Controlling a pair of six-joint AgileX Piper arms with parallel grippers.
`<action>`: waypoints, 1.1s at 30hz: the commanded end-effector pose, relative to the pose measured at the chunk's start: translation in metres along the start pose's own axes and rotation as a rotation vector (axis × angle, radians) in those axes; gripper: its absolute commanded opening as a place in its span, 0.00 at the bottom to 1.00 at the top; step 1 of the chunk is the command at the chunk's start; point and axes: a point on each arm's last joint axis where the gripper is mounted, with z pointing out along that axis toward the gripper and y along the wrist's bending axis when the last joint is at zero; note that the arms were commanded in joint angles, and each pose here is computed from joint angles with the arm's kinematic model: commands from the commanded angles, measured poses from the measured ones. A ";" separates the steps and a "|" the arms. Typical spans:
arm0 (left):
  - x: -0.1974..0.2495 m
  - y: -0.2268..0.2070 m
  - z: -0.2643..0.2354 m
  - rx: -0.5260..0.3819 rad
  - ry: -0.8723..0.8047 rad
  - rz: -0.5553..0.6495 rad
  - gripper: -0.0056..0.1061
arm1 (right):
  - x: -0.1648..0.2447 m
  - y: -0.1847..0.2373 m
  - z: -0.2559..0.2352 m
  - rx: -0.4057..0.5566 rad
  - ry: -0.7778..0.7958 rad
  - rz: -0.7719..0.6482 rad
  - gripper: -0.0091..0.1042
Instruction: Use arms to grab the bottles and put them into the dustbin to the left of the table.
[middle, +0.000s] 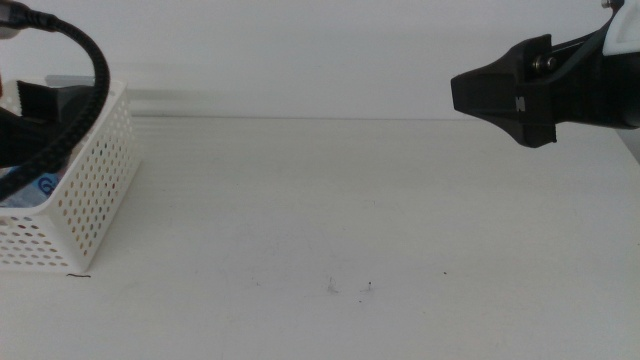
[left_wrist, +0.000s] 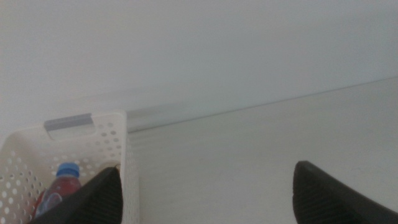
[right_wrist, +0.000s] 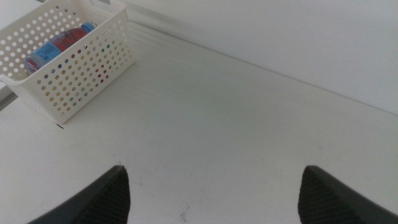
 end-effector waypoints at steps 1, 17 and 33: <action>-0.001 0.000 -0.001 -0.012 -0.019 -0.002 0.89 | -0.003 0.000 -0.003 0.001 -0.019 -0.011 0.90; -0.006 0.002 -0.005 -0.029 -0.078 0.033 0.89 | 0.001 0.000 0.000 -0.001 -0.008 -0.009 0.90; 0.136 -0.011 -0.054 0.016 -0.178 -0.126 0.89 | 0.178 -0.071 -0.016 0.313 -0.252 0.228 0.90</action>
